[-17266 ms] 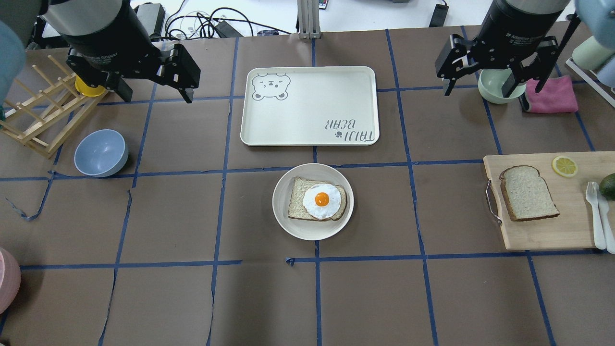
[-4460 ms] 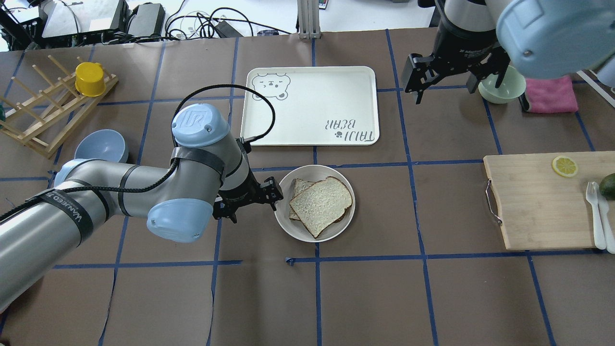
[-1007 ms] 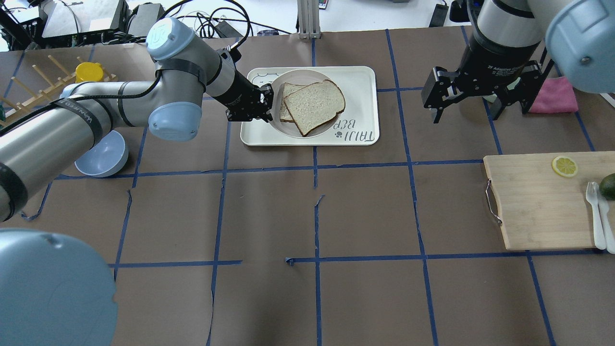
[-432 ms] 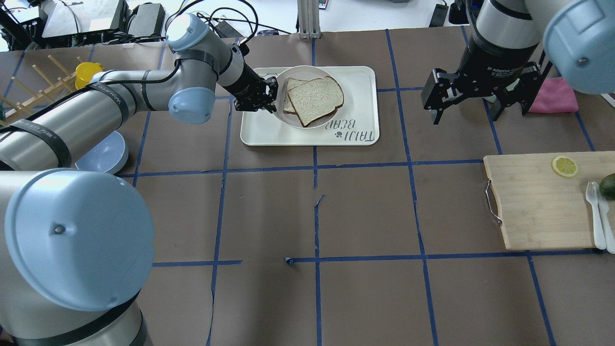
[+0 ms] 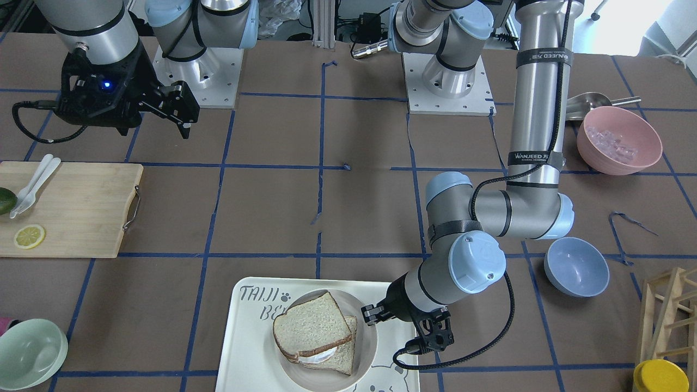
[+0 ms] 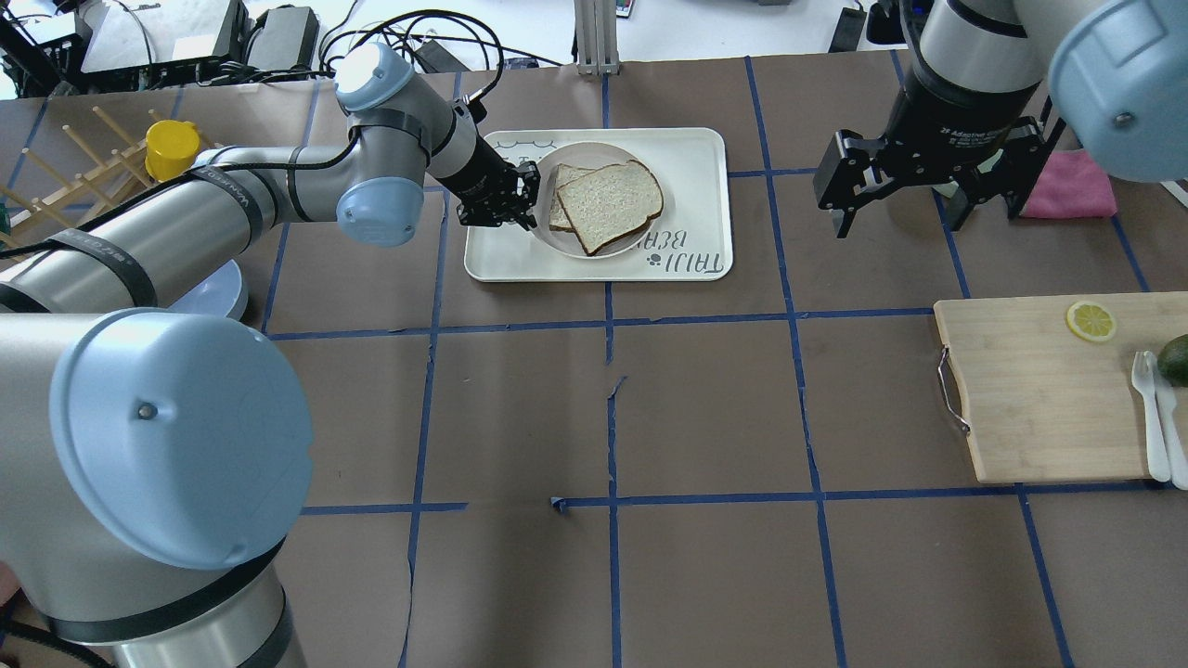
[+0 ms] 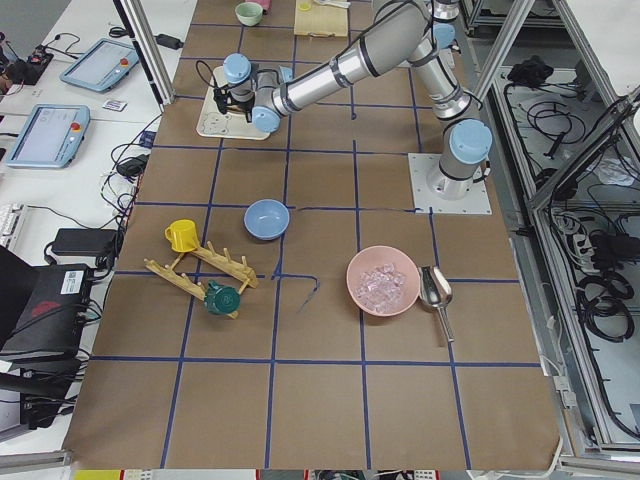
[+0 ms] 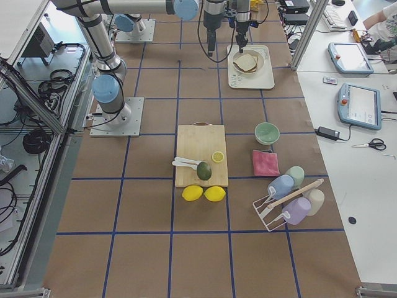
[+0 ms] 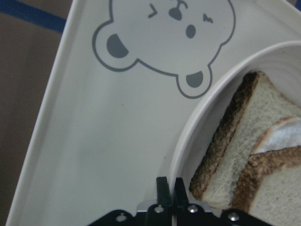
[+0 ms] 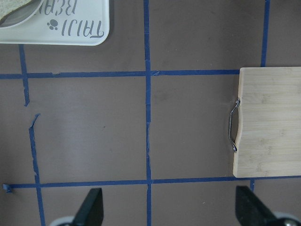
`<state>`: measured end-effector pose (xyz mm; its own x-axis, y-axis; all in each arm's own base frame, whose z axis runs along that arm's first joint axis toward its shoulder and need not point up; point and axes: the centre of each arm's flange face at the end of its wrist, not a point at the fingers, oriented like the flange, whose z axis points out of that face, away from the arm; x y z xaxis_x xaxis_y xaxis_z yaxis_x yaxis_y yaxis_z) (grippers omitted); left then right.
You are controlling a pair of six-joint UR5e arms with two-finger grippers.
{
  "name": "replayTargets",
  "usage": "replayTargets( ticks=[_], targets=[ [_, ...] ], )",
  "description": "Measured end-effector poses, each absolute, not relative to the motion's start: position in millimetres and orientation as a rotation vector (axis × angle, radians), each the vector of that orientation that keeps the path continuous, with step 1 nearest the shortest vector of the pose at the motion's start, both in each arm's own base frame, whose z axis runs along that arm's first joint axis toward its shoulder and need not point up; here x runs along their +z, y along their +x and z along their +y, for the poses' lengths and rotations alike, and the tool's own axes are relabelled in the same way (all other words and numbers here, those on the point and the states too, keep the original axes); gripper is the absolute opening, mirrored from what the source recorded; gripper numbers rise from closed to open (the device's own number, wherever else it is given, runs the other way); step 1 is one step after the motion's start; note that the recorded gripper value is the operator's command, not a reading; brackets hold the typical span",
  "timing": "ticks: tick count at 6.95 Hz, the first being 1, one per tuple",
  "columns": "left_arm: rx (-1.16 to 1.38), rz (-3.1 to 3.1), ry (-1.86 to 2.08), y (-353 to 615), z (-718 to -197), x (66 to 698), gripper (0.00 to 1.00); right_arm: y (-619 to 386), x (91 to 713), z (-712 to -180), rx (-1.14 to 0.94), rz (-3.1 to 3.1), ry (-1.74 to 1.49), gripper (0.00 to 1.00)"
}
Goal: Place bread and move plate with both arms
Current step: 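Open the left gripper and release the plate on the tray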
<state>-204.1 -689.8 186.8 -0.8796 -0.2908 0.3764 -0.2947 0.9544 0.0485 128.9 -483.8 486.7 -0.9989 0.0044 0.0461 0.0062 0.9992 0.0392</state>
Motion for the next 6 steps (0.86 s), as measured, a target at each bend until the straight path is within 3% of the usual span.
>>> replayTargets(
  ticks=[3, 6],
  targets=[
    [0.038, -2.720, 0.416, -204.4, -685.1, 211.1, 1.00, 129.0, 486.3, -484.3, -0.061, -3.097, -0.007, 1.00],
    [-0.051, -2.736, 0.412, -214.1, -639.2, 305.3, 1.00, 129.7, 490.7, -483.6, -0.041, -3.106, -0.007, 1.00]
  ],
)
